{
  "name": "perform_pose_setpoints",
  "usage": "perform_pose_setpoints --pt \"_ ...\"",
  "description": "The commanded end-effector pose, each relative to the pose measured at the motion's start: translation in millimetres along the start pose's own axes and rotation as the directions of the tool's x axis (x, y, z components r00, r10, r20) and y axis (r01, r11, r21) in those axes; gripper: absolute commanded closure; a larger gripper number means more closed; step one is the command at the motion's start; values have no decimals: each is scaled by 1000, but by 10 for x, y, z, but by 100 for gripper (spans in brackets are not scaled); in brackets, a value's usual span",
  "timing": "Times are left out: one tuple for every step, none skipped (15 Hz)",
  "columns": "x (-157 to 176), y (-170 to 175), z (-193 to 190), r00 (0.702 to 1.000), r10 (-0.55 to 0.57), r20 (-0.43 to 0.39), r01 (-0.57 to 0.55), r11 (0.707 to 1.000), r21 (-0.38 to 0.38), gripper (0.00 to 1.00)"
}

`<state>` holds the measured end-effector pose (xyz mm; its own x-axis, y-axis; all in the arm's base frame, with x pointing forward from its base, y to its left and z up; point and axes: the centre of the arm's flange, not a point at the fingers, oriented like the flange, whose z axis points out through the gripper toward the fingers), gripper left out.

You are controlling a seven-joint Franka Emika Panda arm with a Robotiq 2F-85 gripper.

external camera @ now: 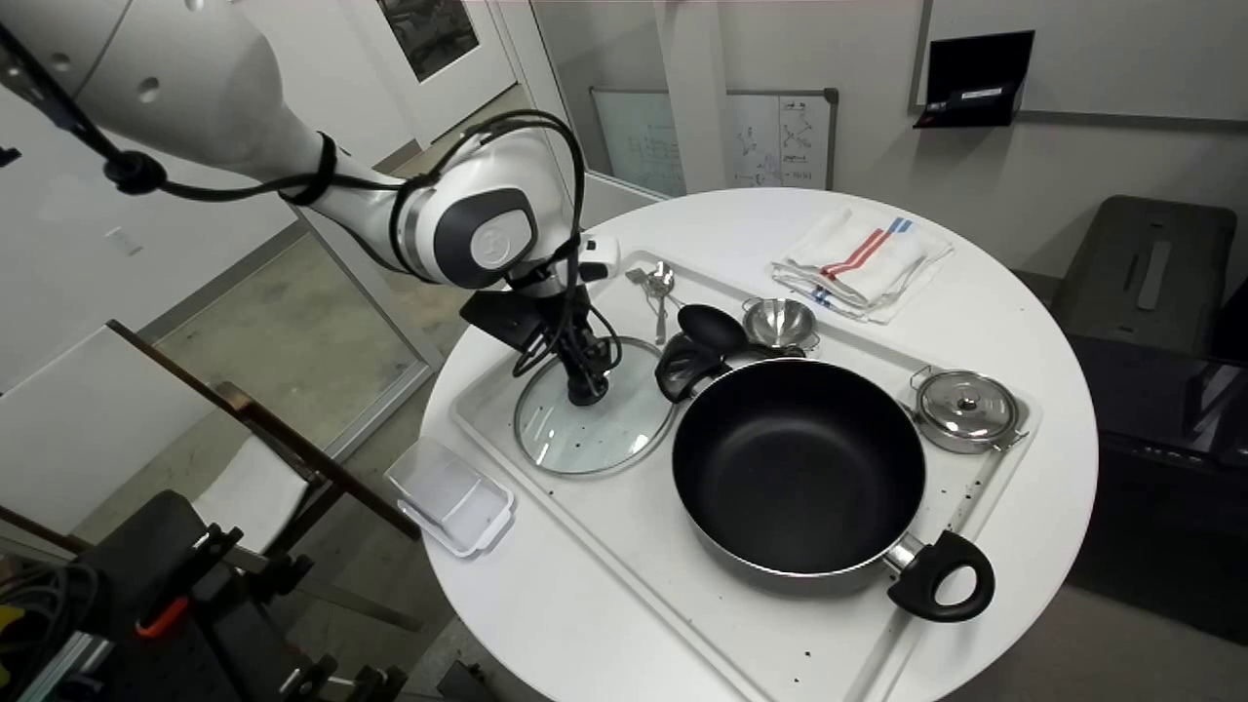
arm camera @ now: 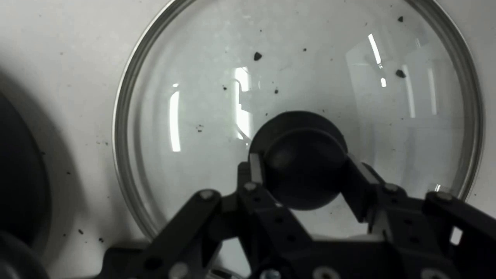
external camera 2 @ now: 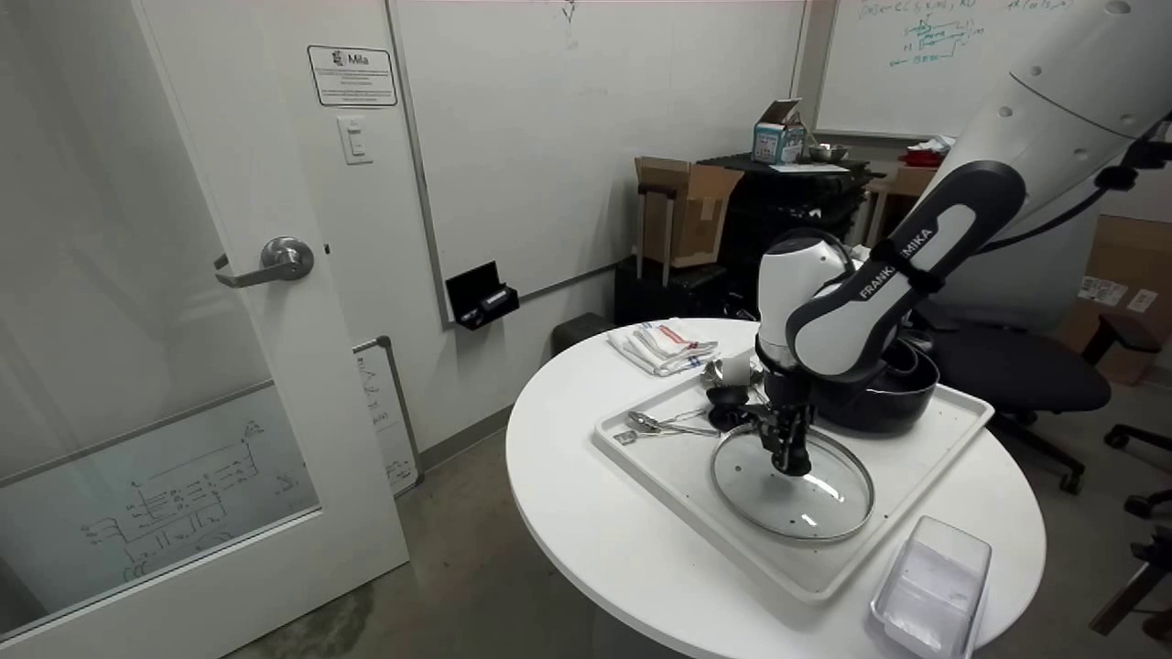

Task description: Pick up the lid and cover the pot

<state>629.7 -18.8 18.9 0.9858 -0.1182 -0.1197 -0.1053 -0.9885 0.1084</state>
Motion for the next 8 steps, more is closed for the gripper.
perform_pose_setpoints --pt "-22 1 9 1000 -19 -7 19 1000 0 75" --pt "-39 3 -21 1000 -20 -8 20 1000 6 75" --pt "-53 2 -48 1000 -23 -7 23 1000 14 75" --pt "-71 1 -74 1000 -28 -9 28 999 18 75" --pt "-96 -5 -108 999 -35 -9 36 999 24 75" --pt "-122 -18 -141 999 -43 -10 44 999 30 75" --pt "-149 -28 -169 999 -51 -11 52 998 36 75" --pt "-183 -44 -205 998 -60 -10 61 997 44 75"
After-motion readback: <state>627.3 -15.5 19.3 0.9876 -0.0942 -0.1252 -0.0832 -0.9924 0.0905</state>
